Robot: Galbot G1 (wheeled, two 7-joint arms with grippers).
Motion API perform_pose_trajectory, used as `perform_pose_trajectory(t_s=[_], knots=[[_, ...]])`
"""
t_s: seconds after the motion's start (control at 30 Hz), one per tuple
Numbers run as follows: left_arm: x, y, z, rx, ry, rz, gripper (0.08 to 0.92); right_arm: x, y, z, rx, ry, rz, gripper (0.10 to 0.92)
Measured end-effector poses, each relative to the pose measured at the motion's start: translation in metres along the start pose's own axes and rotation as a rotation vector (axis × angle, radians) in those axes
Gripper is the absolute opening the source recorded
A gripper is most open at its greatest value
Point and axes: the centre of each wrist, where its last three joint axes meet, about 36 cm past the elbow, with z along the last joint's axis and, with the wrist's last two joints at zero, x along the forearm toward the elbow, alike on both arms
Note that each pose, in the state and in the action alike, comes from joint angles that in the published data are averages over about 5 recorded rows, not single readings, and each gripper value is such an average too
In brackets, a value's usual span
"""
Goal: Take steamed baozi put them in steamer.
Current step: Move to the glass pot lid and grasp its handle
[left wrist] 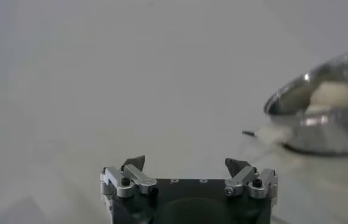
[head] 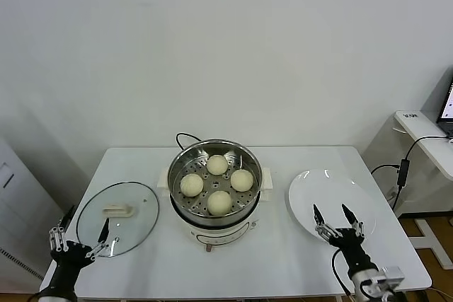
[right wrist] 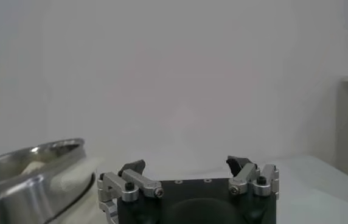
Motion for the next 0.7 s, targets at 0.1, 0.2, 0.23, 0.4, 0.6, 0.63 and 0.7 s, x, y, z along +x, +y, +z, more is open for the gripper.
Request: perform_pose_trajectory(t_s=[0.1,0.2,0.23,0.4,0.6,0.63,0.7], knots=[[-0.002,-0.003,0.020,-0.155,-0.018,0.025,0.823,0.010,0.000,0.001,0.007,0.008,0.005,0.823],[-0.007,-0.006,0.038,-0.293,-0.038,0.057,0.823,0.020,-0.002,0.001,0.013,0.012,0.009,0.823],[-0.009,-0.008,0.043,-0.334,-0.045,0.067,0.823,0.023,-0.002,0.001,0.016,0.014,0.010,0.823],[-0.023,-0.017,0.064,-0.496,-0.071,0.115,0.823,0.036,-0.008,0.002,0.023,0.029,0.018,0.823],[-0.047,-0.028,0.080,-0.625,-0.092,0.155,0.823,0.049,-0.013,0.001,0.017,0.040,0.037,0.823],[-0.051,-0.029,0.082,-0.643,-0.094,0.159,0.823,0.051,-0.013,0.000,0.017,0.040,0.039,0.823],[-0.059,-0.032,0.087,-0.673,-0.094,0.163,0.823,0.054,-0.014,-0.001,0.017,0.041,0.042,0.823]])
